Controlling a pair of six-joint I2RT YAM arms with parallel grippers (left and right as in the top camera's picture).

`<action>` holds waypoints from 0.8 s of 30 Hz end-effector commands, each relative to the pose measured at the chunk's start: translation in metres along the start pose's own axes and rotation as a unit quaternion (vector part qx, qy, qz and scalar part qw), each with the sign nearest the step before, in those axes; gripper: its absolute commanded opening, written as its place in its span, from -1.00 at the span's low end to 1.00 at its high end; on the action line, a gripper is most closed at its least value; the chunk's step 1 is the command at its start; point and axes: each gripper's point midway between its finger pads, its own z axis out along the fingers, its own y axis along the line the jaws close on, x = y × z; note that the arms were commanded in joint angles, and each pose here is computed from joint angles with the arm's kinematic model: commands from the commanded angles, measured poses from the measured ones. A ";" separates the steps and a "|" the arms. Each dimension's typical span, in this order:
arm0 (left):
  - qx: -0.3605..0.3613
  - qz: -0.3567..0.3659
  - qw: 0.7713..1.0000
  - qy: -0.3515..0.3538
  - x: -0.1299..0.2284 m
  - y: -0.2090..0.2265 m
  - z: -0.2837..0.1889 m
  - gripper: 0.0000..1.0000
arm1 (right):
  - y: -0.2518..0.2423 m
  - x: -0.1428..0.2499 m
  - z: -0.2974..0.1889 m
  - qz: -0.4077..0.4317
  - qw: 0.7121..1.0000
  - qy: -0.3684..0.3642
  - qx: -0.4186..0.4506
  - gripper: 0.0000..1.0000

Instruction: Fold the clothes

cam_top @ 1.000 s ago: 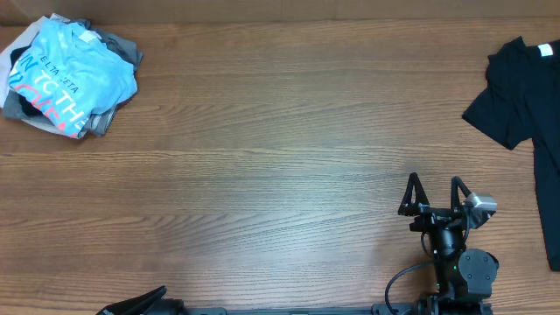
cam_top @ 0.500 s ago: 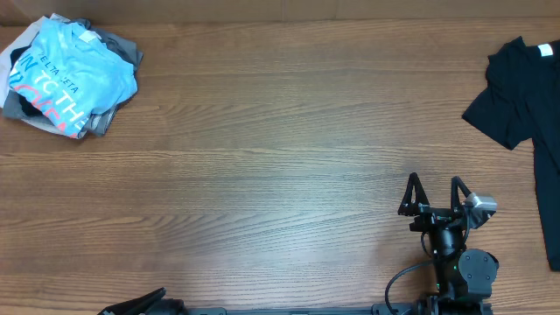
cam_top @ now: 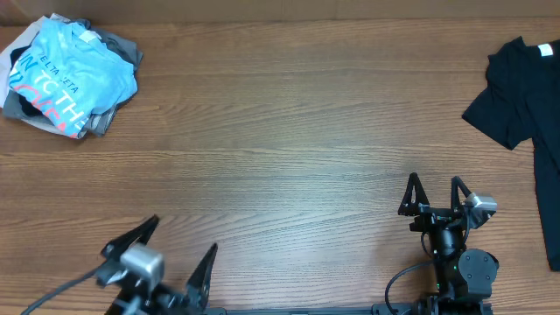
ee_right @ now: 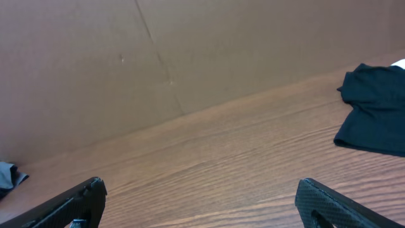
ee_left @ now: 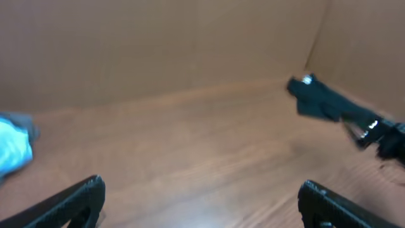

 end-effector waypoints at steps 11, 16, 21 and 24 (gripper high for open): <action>-0.162 -0.130 0.975 -0.074 0.094 0.101 0.078 1.00 | -0.004 0.000 0.000 -0.003 1.000 -0.005 0.008 1.00; -0.223 -0.181 0.953 -0.093 0.109 0.127 0.079 0.99 | -0.004 0.000 0.000 -0.003 1.000 -0.005 0.008 1.00; -0.222 -0.110 0.963 -0.106 0.106 0.129 0.085 1.00 | -0.004 0.000 0.000 -0.003 1.000 -0.005 0.008 1.00; -0.221 -0.100 0.963 -0.116 0.108 0.131 0.088 0.99 | -0.004 0.000 0.000 -0.003 1.000 -0.005 0.008 1.00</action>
